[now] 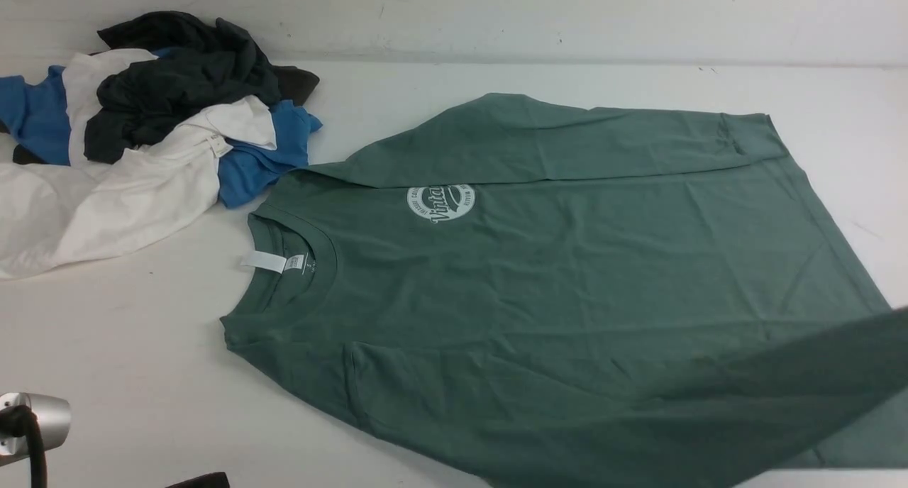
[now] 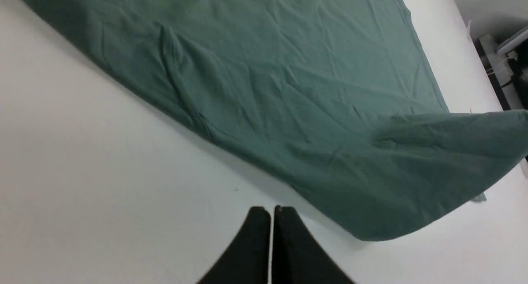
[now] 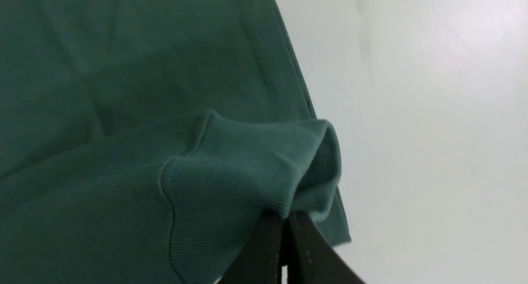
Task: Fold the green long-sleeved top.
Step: Drag the cuff with your right arm and place it in the center of the right edge of the fabric, then hold the cuff with your right arm as far away from the cuff
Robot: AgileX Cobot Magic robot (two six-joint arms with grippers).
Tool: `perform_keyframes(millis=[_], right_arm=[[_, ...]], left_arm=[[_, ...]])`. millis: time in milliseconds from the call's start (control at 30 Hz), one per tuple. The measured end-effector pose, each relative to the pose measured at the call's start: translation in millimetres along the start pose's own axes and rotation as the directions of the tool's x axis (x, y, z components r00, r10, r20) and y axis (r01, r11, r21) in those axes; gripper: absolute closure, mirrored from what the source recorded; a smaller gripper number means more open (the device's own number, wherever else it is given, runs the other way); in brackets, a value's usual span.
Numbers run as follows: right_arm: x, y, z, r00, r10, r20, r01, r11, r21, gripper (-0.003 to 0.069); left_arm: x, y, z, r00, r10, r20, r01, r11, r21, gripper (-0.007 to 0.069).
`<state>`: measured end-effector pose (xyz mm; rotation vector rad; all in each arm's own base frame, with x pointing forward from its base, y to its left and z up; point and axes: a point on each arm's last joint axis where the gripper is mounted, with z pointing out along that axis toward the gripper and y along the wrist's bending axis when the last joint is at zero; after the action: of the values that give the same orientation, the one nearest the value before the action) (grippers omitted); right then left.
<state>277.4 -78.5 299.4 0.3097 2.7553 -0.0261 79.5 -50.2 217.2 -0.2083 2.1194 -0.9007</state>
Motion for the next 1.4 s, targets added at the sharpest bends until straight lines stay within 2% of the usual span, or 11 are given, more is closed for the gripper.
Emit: perform_keyframes(millis=[267, 533, 633, 833, 933, 1067, 1100, 1133, 1200, 1300, 1400], right_arm=[[-64.6, 63.7, -50.0, 0.94, -0.218, 0.262, 0.237, 0.971, -0.043, 0.0664], [-128.6, 102.1, -53.5, 0.869, -0.296, 0.397, 0.339, 0.94, -0.042, 0.0664], [-138.3, 104.1, -36.4, 0.874, -0.303, 0.379, 0.341, 0.939, -0.035, 0.0664], [-149.6, 104.0, 64.0, 0.925, -0.334, 0.178, 0.337, 0.941, 0.017, 0.0647], [-149.9, 101.9, 108.3, 0.94, -0.323, 0.106, 0.319, 0.946, 0.053, 0.0597], [-147.2, 97.6, 148.9, 0.955, -0.294, 0.044, 0.288, 0.952, 0.107, 0.0452], [-146.9, 96.5, 153.3, 0.959, -0.282, 0.037, 0.276, 0.954, 0.119, 0.041], [-147.0, 96.0, 154.0, 0.959, -0.282, 0.037, 0.275, 0.953, 0.125, 0.0402], [-148.9, 92.7, 155.7, 0.968, -0.243, 0.053, 0.232, 0.959, 0.16, 0.0297], [-153.6, 88.5, 151.5, 0.974, -0.215, 0.077, 0.199, 0.965, 0.172, 0.0237], [-161.2, 80.4, 146.6, 0.981, -0.16, 0.107, 0.143, 0.978, 0.149, 0.0218]], left_arm=[[-26.0, -20.0, -9.9, 0.993, 0.035, 0.111, -0.039, 0.999, 0.037, 0.0626], [-56.3, -47.5, -27.6, 0.967, 0.073, 0.244, -0.097, 0.992, 0.084, 0.0626], [-59.6, -50.5, -29.9, 0.962, 0.076, 0.261, -0.102, 0.991, 0.089, 0.0626], [-60.5, -51.2, -30.5, 0.962, 0.066, 0.266, -0.094, 0.991, 0.093, 0.0626], [-60.7, -52.5, -27.5, 0.973, 0.048, 0.228, -0.073, 0.992, 0.101, 0.0626], [-63.0, -57.2, -15.8, 0.997, 0.026, 0.068, -0.032, 0.994, 0.1, 0.0626], [-66.3, -58.6, -11.0, 0.999, 0.024, 0.023, -0.026, 0.996, 0.088, 0.0626], [-65.7, -58.4, -11.0, 0.999, 0.029, 0.017, -0.03, 0.996, 0.086, 0.0626], [-75.8, -59.9, 2.4, 0.996, 0.04, -0.085, -0.036, 0.998, 0.043, 0.0626], [-84.2, -59.2, 14.1, 0.988, 0.044, -0.148, -0.043, 0.999, 0.009, 0.0626], [-89.0, -55.6, 26.4, 0.979, 0.029, -0.201, -0.034, 0.999, -0.021, 0.0626]])
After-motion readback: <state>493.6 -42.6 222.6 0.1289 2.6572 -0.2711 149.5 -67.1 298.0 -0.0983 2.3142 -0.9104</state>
